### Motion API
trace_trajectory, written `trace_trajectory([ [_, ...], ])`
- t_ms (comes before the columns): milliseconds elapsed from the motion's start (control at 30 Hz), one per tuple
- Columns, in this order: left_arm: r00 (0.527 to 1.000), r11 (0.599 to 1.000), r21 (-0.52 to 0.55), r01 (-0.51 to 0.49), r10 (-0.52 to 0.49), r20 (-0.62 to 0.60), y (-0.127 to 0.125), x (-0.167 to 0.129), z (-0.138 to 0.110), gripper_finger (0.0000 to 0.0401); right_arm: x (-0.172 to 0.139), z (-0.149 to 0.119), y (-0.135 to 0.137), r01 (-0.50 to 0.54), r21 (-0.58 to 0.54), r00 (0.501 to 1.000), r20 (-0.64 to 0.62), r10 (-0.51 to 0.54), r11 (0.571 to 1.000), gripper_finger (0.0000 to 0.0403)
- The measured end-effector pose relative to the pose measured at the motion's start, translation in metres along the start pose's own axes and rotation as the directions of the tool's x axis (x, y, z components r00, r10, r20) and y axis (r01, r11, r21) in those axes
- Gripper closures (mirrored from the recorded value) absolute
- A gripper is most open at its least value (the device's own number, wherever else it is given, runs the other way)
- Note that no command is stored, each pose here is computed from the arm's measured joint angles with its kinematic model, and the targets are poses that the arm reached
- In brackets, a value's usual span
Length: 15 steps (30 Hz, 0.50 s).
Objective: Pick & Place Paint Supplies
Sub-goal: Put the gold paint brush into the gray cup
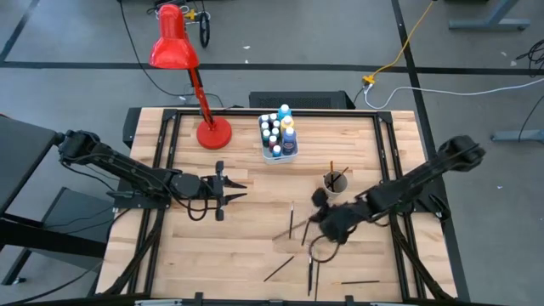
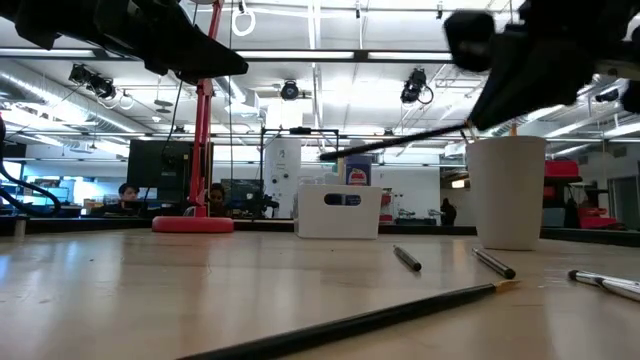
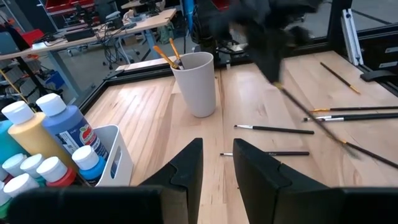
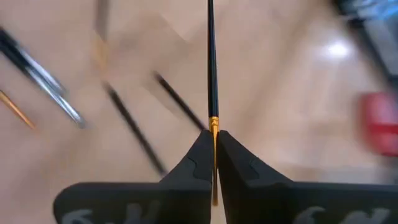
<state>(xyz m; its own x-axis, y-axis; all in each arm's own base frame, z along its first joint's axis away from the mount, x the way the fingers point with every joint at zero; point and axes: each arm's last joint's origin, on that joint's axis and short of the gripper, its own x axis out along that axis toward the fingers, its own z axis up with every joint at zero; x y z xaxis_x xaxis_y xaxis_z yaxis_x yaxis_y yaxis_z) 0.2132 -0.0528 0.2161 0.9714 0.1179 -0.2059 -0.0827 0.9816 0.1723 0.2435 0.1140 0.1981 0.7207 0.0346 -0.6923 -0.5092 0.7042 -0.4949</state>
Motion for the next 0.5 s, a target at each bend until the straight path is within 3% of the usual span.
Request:
trace_trajectory([
  [167, 1.0, 1.0, 0.0, 0.0, 0.0, 0.0, 0.0, 0.0, 0.0, 0.0305, -0.043, -0.007, -0.018, 0.238, -0.225, 0.961, -0.086, -0.263, 0.945, 0.04],
  [333, 1.0, 1.0, 0.0, 0.0, 0.0, 0.0, 0.0, 0.0, 0.0, 0.0305, -0.076, -0.015, -0.032, 0.341, -0.514, 0.873, -0.139, -0.468, 0.787, 0.0401],
  [500, 1.0, 1.0, 0.0, 0.001, -0.001, 0.0, 0.0, 0.0, 0.0, 0.0305, -0.094, -0.02, -0.04, 0.369, -0.647, 0.768, -0.192, -0.611, 0.667, 0.0401],
])
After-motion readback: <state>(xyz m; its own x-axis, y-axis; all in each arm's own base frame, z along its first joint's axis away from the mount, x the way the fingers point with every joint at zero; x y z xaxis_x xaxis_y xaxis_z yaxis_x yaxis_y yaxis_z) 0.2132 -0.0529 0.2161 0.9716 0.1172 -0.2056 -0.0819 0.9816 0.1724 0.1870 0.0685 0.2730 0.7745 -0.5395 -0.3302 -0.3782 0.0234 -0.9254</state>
